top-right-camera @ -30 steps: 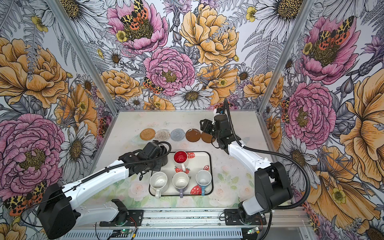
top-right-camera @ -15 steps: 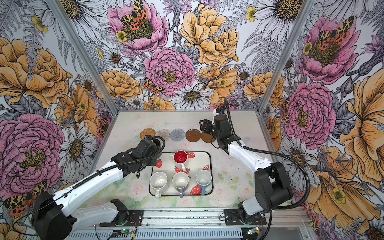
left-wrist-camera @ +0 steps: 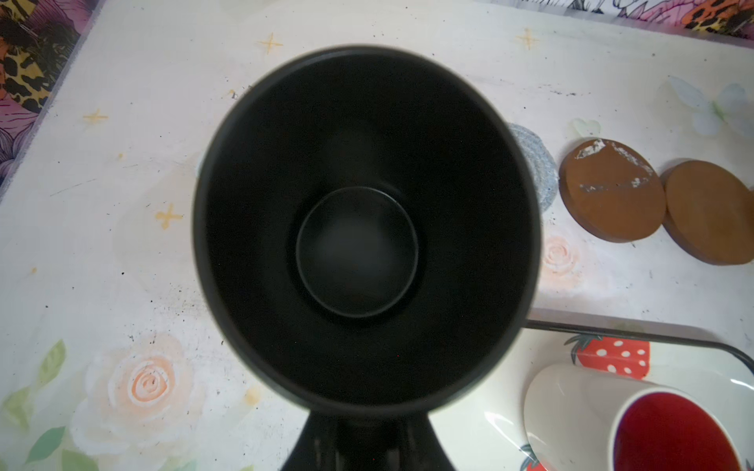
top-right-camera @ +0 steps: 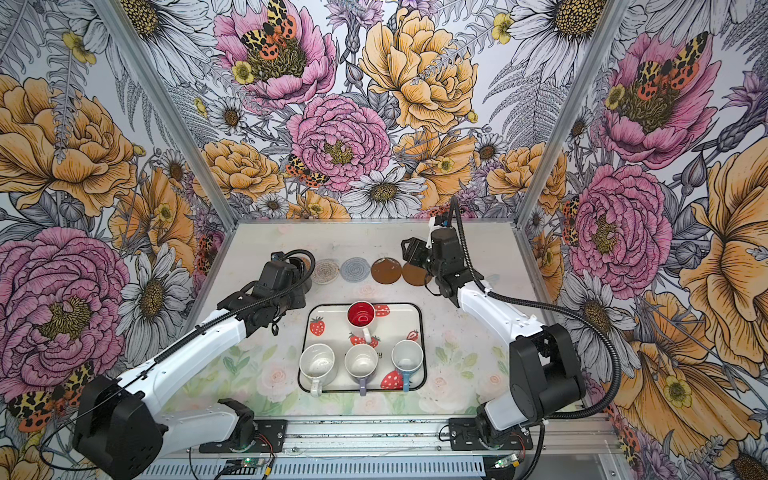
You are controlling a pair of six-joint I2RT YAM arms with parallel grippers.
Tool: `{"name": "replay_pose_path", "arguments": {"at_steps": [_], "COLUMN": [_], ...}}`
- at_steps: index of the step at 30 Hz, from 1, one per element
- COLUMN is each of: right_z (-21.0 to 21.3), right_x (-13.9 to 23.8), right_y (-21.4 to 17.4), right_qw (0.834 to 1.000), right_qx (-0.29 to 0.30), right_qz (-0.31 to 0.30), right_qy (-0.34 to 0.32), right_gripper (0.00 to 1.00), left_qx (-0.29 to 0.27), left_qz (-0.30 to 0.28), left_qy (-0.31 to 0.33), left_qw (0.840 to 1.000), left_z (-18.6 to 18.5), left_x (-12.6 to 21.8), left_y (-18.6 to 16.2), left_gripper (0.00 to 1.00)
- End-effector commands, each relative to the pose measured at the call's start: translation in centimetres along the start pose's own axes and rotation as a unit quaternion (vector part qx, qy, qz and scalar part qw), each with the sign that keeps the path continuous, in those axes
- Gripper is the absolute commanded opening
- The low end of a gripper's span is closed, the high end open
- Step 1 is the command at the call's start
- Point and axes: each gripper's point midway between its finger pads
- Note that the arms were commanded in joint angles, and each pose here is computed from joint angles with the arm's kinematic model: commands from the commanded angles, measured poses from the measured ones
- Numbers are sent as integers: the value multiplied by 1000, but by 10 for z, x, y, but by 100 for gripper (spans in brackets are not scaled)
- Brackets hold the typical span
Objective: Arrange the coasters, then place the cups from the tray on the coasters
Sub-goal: 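Lift the black mug with the left gripper toward the coasters, then carry the black mug with the left gripper over the woven rattan coaster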
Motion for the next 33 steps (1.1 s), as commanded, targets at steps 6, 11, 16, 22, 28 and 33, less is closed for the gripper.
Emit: {"name": "replay_pose_path", "arguments": {"at_steps": [6,11,16,22,28,33], "right_z": [0,-3,-4,-7,-11,-14], "right_x": [1,1,2,-1,-1,-3], "right_y": [9,9,11,10,11,12], "right_qw": [1000,1000,1000,1000,1000,1000], "right_qx": [4,2,2,0,-2,-3], "right_qz": [-9,-6,-10,-6,-6,-4], "right_qy": [7,5,5,4,2,-1], "right_gripper": [62,62,62,62,62,62], "left_qx": [37,44,50,43,25,18], "left_qz": [-97,-89,-82,-93,-96,-99], "left_qy": [-24,-20,-16,-23,-39,-47], "left_qw": [994,995,995,994,994,994], "left_z": [-1,5,10,12,12,16], "left_x": [1,-16,-31,-45,-57,-69], "left_y": [71,72,72,82,90,93], "left_gripper": [0,0,0,0,0,0]}}
Point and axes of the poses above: each gripper's point midway between its finger pads, its own x axis back along the fingers, its own z axis along the line the jaws close on, y = z × x, and after that the axes turned 6 degrees about -x, right-handed
